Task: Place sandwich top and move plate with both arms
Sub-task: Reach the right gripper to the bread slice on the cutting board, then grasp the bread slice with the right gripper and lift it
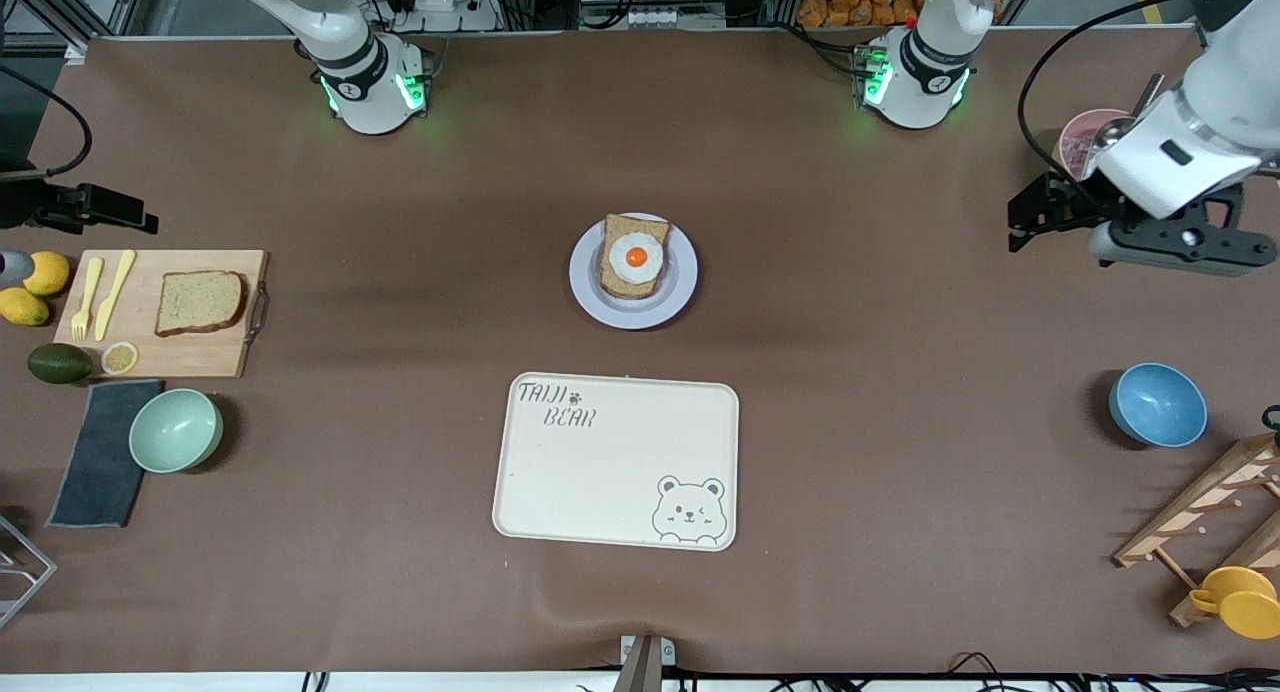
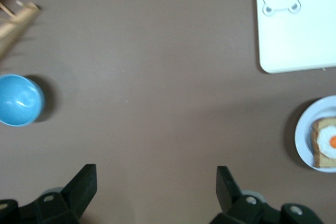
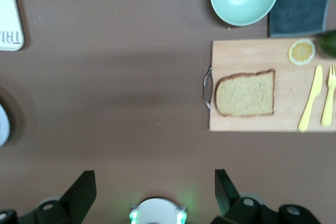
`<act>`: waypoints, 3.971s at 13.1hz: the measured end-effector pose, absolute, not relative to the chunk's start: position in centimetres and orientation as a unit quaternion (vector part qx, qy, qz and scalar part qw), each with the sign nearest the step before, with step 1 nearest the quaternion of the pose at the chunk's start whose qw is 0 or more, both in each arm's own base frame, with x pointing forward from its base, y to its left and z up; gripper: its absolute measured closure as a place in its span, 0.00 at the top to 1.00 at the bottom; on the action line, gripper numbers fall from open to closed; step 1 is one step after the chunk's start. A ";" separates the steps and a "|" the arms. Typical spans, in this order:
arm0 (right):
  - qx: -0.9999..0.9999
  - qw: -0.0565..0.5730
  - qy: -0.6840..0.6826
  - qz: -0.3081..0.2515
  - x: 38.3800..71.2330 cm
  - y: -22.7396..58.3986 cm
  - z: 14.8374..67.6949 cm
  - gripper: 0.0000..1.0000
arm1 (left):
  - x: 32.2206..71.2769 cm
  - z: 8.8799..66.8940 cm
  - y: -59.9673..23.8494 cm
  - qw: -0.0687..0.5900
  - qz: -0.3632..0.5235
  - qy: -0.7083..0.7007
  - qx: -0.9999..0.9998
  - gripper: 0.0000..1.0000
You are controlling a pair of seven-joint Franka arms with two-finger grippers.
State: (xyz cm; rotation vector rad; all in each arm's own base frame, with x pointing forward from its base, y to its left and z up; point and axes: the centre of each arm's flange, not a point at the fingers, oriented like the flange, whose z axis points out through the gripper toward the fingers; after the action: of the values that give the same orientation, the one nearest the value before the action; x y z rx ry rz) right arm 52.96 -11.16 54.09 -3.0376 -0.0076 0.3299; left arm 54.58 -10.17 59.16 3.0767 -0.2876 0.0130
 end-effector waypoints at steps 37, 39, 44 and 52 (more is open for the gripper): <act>-0.983 0.162 -0.089 0.003 45.2 -36.1 18.9 0.10 | 51.8 40.6 -13.9 0.246 -0.051 -0.174 0.952 1.00; -0.982 0.166 -0.092 0.003 45.4 -35.9 19.1 0.10 | 51.9 38.7 -14.7 0.248 -0.067 -0.178 0.950 1.00; -0.970 0.229 -0.069 0.042 48.6 -32.6 21.1 0.09 | 52.1 32.4 -16.5 0.317 -0.105 -0.161 0.929 1.00; -0.948 0.273 -0.007 0.165 54.2 -22.4 26.3 0.09 | 51.2 29.8 -20.9 0.305 -0.109 -0.183 0.928 1.00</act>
State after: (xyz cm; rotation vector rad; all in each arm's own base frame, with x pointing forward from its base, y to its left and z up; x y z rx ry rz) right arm 54.19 -22.42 26.34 -2.5509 -0.0180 0.4449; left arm 51.20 -20.92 29.75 2.4576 -0.4840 -0.2890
